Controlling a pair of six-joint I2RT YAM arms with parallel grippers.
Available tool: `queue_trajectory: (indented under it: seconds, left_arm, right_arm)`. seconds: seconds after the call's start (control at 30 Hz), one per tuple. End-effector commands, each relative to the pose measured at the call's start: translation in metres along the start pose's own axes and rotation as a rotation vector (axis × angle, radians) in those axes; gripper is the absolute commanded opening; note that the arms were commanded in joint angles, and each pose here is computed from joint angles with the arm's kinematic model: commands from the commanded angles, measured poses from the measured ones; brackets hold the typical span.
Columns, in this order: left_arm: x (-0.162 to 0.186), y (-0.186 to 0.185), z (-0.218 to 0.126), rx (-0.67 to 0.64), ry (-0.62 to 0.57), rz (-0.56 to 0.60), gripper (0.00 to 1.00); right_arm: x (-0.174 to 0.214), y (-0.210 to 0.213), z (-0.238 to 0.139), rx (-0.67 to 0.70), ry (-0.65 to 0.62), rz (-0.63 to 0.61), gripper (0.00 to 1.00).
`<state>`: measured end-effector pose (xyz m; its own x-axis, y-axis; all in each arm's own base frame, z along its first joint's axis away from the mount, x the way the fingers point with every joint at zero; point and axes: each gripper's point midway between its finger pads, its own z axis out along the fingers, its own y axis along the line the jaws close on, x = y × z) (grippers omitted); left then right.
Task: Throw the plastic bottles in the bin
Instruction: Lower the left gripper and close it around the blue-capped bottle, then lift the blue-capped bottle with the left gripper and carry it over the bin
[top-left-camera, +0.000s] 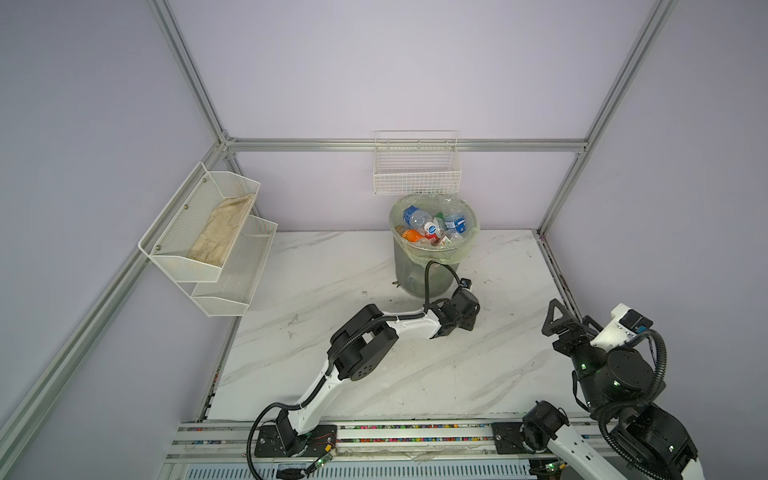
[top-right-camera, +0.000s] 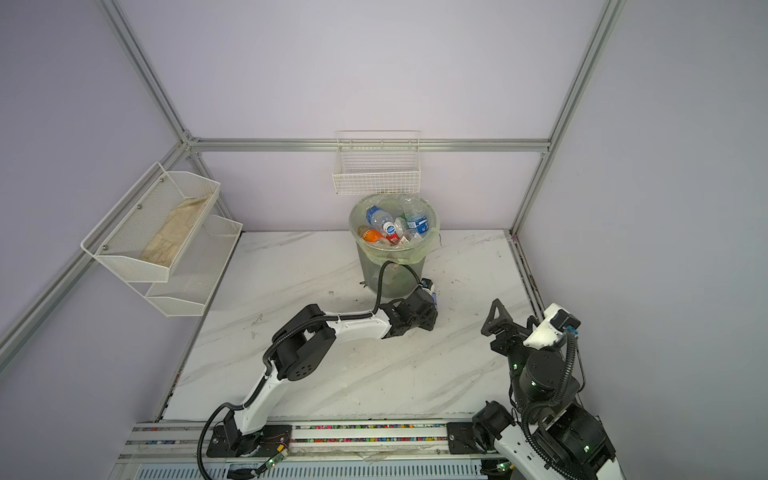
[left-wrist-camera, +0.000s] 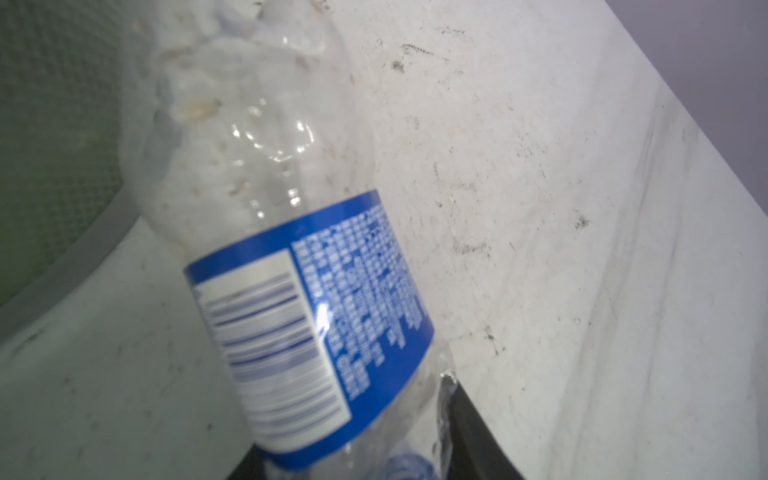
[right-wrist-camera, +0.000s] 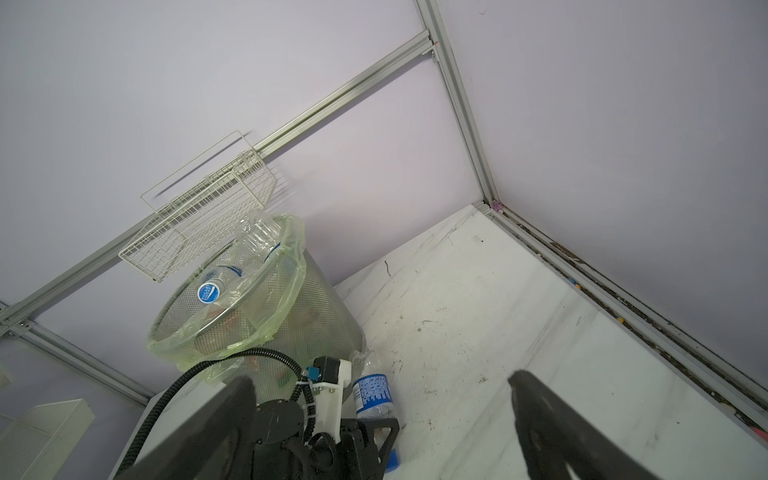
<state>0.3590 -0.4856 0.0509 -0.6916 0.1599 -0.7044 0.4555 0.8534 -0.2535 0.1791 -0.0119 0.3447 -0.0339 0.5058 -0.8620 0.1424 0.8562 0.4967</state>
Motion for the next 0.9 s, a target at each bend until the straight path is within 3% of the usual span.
queue_trajectory:
  seconds: [0.0,0.23,0.43,0.87]
  left_arm:
    - [-0.012,-0.009,-0.035,0.001,-0.051,0.011,0.29]
    - [0.003,-0.02,-0.086,-0.014,-0.101,0.129,0.27]
    - [-0.002,-0.025,-0.144,0.004,-0.217,0.219,0.27]
    - [-0.064,-0.006,-0.292,0.017,-0.57,0.252,0.27]
  right_arm:
    - [0.001,-0.001,0.002,0.01,-0.006,-0.011,0.97]
    - [0.001,-0.002,0.001,0.013,-0.008,-0.006,0.97]
    - [-0.002,-0.006,-0.001,0.017,-0.022,0.009,0.97]
    - [0.0,-0.005,-0.001,0.018,-0.009,0.021,0.97]
